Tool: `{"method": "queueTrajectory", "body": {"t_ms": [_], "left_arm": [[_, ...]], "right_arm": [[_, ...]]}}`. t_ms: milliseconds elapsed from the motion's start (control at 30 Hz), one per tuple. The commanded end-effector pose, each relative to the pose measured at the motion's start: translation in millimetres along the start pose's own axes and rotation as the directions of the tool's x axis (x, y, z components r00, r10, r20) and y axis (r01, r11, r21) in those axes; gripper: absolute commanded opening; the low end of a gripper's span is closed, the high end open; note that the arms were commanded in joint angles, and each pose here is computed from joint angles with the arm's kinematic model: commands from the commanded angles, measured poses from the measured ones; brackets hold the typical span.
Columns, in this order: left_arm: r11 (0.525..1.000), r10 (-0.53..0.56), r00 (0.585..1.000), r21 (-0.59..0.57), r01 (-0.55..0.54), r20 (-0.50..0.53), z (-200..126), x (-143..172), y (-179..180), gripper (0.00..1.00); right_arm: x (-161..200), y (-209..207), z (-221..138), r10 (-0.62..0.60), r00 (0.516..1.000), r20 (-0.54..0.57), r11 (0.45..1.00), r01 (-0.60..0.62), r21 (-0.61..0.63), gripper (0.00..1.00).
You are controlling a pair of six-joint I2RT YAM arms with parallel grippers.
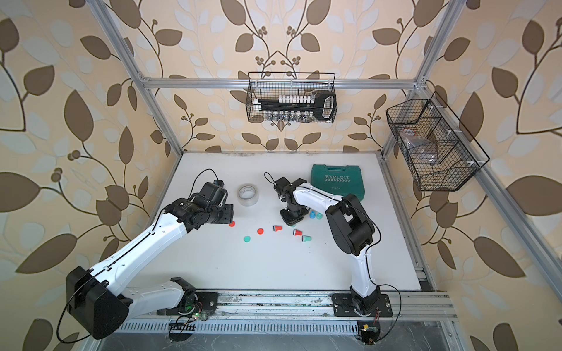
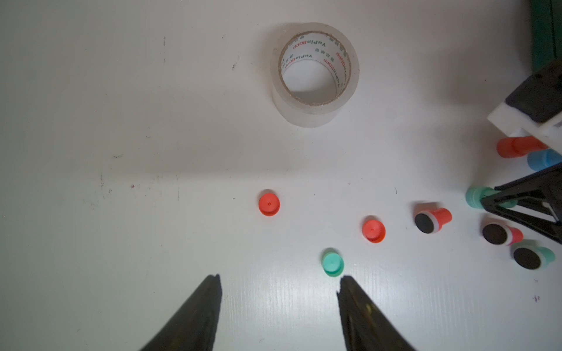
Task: Close the stamp cap
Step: Close the cover of the stamp.
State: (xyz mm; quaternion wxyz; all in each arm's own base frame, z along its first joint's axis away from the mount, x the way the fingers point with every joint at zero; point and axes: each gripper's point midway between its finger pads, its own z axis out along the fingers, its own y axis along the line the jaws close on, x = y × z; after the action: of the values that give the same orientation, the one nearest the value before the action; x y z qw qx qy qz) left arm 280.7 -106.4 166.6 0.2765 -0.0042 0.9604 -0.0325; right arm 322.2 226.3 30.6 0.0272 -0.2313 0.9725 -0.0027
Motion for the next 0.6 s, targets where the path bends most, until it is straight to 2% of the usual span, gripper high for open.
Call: {"method": "queueTrajectory", "body": {"t_ms": [0,300,567], "left_arm": [[1.0,0.004,1.0,-0.001,-0.004,0.023,-6.8,-10.7,-0.1,0.64],[1.0,0.005,1.0,0.002,-0.005,0.019,-5.9,-10.4,-1.0,0.64],[1.0,0.006,1.0,0.004,-0.006,0.012,-5.3,-9.8,-1.7,0.64]], "right_arm": [[19.8,7.2,39.0,-0.015,0.995,-0.102,1.0,0.016,0.006,0.0],[42.8,22.2,77.6,-0.028,0.982,-0.187,1.0,0.027,-0.01,0.0],[66.5,26.1,96.4,-0.045,0.957,-0.286,0.999,0.046,-0.003,0.0]]}}
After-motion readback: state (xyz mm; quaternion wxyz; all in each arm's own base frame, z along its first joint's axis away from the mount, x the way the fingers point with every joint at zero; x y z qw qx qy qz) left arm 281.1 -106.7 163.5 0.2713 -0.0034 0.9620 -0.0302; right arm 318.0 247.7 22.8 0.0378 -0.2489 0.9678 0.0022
